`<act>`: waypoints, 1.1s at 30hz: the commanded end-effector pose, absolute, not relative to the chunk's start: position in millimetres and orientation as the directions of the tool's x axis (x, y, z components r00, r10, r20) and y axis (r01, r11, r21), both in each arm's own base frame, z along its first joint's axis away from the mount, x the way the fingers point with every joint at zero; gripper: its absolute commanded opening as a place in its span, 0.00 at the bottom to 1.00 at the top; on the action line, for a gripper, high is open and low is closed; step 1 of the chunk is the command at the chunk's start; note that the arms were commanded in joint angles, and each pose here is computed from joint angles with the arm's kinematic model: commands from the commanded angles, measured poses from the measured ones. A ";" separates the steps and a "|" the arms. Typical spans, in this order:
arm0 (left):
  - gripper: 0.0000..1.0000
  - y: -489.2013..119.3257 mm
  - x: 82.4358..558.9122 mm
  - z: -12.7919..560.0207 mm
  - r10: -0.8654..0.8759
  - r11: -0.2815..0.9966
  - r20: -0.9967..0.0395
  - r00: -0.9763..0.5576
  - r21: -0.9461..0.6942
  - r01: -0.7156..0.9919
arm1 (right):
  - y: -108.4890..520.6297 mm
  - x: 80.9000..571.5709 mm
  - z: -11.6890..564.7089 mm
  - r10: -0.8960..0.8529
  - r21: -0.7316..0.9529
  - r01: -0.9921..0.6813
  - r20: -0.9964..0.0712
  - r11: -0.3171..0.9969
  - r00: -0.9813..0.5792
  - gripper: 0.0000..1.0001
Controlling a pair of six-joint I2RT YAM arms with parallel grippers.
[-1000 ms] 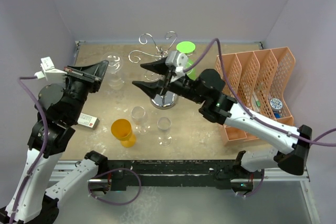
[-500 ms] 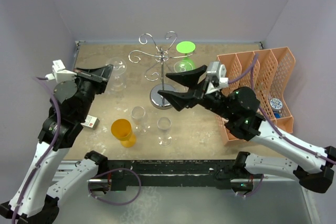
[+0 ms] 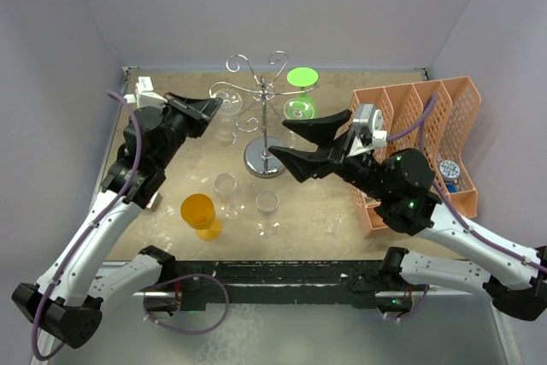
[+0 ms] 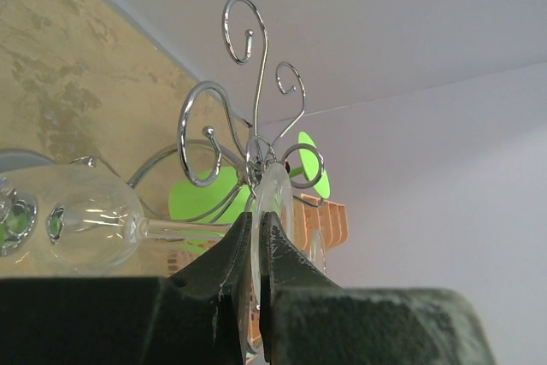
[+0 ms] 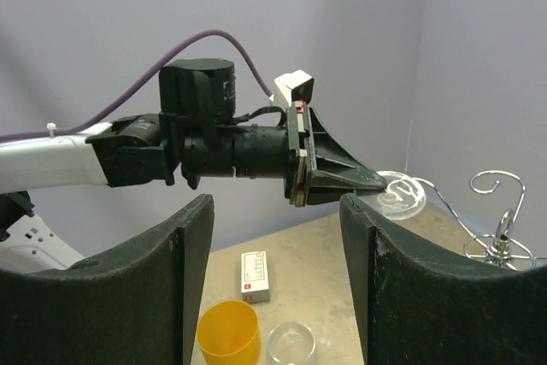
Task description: Place the wine glass upside down on the wine glass rack
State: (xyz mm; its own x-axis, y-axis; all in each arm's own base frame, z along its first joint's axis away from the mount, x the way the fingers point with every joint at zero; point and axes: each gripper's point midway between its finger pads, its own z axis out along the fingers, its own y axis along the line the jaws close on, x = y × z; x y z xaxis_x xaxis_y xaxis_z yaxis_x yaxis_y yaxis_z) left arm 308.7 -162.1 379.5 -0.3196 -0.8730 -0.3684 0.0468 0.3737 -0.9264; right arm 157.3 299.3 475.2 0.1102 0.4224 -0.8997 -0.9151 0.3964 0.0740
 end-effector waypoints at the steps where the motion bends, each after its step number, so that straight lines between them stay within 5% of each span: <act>1: 0.00 -170.9 312.4 426.2 -0.886 0.305 -0.352 -0.302 -0.933 0.193 | 282.7 152.2 499.6 0.487 0.076 -0.907 -0.861 0.414 0.150 0.63; 33: 0.00 -154.8 357.6 434.0 -0.891 0.406 -0.424 -0.161 -0.904 0.133 | 275.2 139.8 509.7 0.523 0.080 -0.925 -0.841 0.373 0.137 0.63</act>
